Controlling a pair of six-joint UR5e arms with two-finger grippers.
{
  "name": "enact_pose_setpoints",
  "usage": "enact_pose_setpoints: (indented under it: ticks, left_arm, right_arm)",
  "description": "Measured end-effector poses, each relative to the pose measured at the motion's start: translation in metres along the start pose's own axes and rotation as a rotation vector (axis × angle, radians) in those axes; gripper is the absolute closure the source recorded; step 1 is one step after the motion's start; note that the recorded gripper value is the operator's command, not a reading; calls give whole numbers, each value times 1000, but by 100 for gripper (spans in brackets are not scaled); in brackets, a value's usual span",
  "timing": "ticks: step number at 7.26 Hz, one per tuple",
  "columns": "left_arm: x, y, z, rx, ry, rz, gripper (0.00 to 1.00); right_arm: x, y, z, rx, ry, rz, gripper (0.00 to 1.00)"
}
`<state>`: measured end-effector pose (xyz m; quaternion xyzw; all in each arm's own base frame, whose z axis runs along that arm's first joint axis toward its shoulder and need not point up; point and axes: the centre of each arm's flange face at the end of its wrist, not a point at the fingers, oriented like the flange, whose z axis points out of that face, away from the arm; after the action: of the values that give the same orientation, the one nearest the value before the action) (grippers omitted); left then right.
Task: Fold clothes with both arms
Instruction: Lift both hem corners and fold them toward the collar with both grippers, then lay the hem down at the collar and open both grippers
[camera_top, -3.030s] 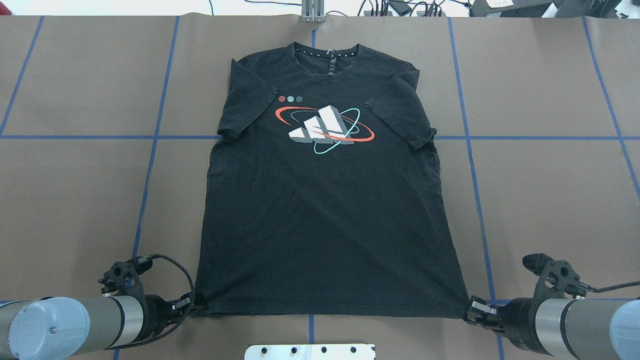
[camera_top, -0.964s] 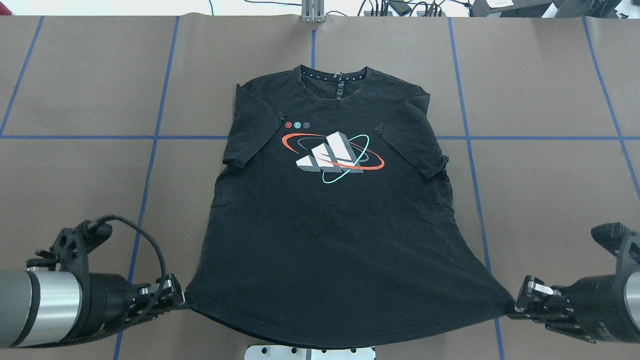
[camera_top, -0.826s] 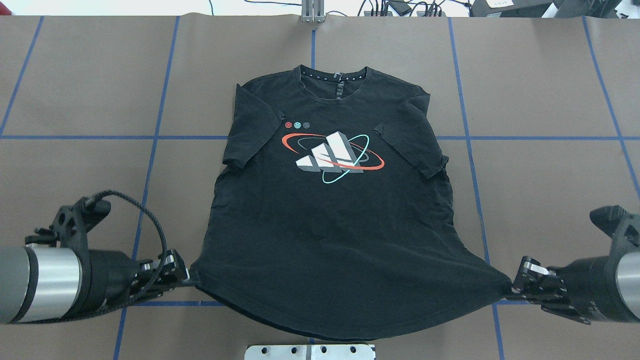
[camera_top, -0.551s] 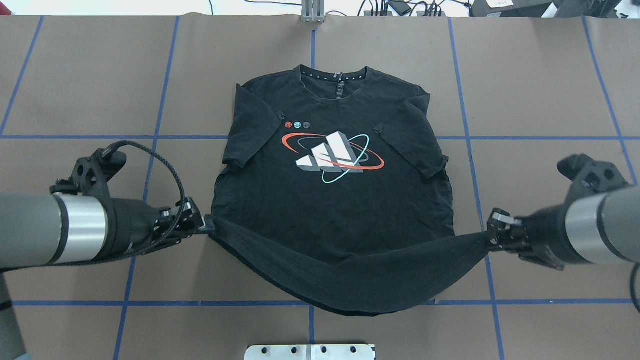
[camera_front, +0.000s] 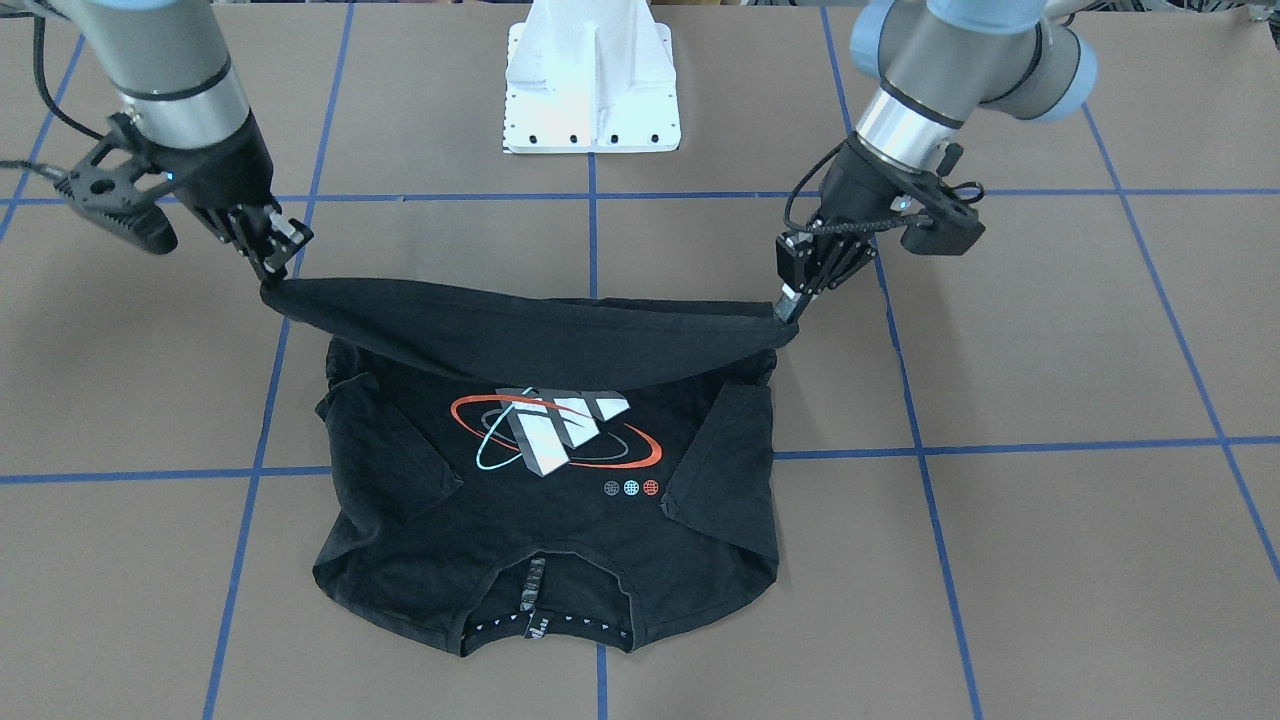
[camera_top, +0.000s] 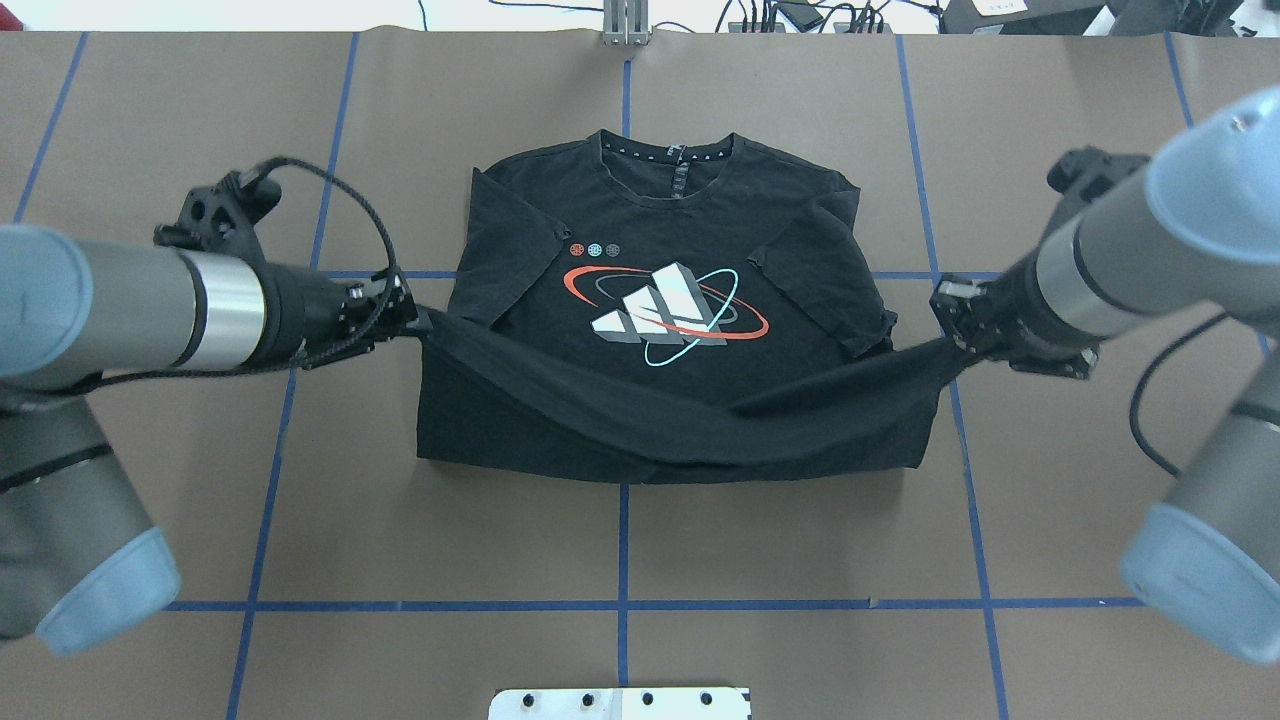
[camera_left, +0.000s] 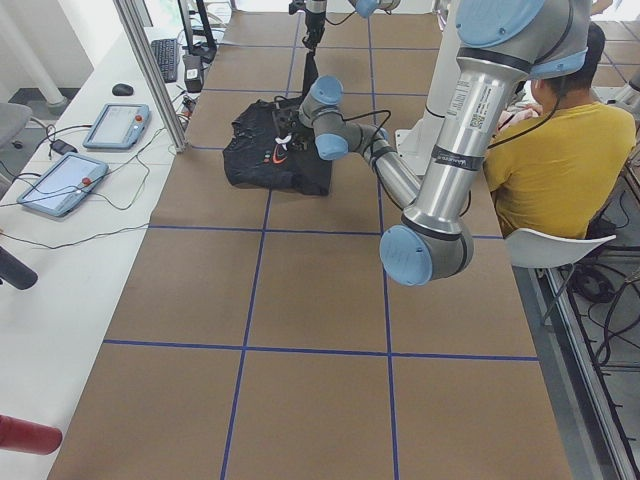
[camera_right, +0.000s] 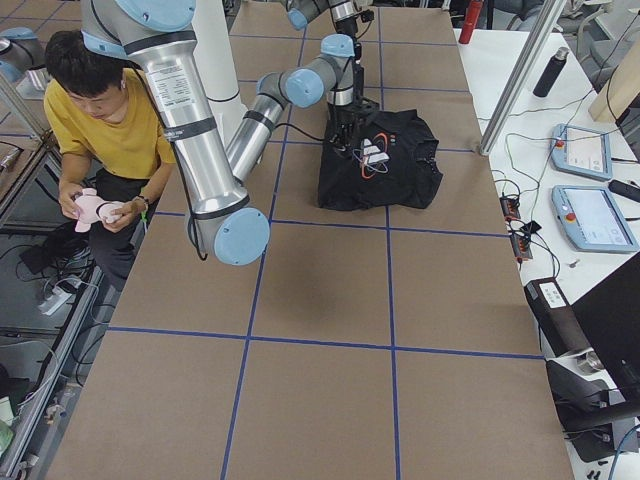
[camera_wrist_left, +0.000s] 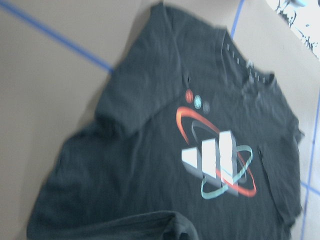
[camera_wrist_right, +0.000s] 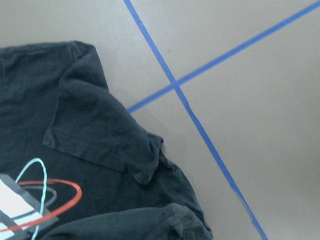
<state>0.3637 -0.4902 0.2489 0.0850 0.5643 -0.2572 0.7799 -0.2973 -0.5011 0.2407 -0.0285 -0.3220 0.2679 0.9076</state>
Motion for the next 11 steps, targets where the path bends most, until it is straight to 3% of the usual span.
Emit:
enact_pose_setpoints:
  ticks: [2,3,6,8,9,10,11]
  left_arm:
    - [7,-54,30,64,-18,7,100]
    - [0,-72,42,81,-15,10,100]
    - [-4,-97,77,99,-23,30,100]
    - [5,-109,105,103,-17,35,93]
    - [3,-114,119,105,-14,37,84]
    - [-3,-118,129,106,-15,37,49]
    - [-11,-123,138,114,-18,37,35]
  right_arm:
    - [-44,-65,14,18,41,-16,100]
    - [-53,-88,25,27,26,-25,100]
    - [-63,-126,81,32,5,-36,100]
    - [-67,-139,118,35,-18,-51,100]
    - [-68,-139,129,33,-22,-57,100]
    - [-71,-139,136,29,-19,-61,100]
    - [-73,-140,144,27,-17,-64,14]
